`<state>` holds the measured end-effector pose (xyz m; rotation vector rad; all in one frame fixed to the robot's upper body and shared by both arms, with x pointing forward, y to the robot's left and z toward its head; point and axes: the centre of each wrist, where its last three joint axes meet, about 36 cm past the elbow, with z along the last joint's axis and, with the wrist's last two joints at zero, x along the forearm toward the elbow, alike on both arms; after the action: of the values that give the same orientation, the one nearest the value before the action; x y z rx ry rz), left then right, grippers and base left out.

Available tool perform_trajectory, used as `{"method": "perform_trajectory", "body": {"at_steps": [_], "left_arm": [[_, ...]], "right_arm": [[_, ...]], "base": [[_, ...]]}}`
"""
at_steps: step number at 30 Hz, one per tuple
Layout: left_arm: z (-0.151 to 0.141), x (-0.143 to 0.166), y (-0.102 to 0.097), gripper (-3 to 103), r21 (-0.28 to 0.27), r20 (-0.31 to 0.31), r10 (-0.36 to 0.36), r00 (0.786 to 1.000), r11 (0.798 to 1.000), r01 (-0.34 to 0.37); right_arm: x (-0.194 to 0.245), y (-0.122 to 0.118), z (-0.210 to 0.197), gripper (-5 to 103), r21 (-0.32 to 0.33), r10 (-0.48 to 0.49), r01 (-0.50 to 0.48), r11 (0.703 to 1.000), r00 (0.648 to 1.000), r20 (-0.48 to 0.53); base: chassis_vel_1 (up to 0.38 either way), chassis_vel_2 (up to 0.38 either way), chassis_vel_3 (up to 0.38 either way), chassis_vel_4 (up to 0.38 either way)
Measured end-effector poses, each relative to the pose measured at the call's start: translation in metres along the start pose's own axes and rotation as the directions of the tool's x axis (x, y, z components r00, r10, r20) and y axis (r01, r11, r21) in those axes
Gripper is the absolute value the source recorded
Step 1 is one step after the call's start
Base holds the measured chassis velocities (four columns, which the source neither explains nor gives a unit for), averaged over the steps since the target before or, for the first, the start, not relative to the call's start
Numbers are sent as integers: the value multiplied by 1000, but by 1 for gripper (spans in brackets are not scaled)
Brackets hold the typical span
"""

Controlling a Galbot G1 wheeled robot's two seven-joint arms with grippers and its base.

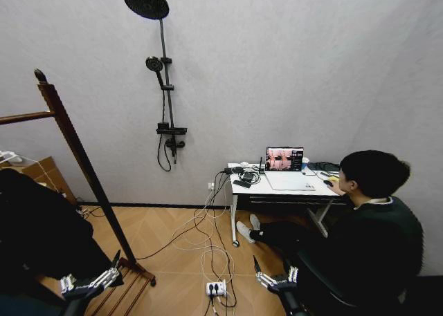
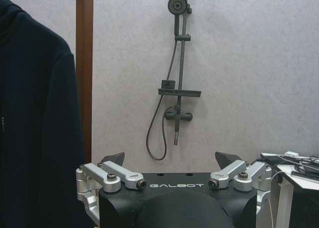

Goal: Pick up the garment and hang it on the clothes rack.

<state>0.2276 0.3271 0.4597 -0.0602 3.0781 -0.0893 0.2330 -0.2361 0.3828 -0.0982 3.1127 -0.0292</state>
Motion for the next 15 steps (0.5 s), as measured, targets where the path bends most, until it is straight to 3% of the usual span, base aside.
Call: {"method": "perform_trajectory", "body": {"at_steps": [15], "left_arm": [[0, 0, 0, 100, 0, 0, 0, 1000, 1000, 0]], "right_arm": [[0, 0, 0, 100, 0, 0, 0, 1000, 1000, 0]], "base": [[-68, -68, -57, -52]]}}
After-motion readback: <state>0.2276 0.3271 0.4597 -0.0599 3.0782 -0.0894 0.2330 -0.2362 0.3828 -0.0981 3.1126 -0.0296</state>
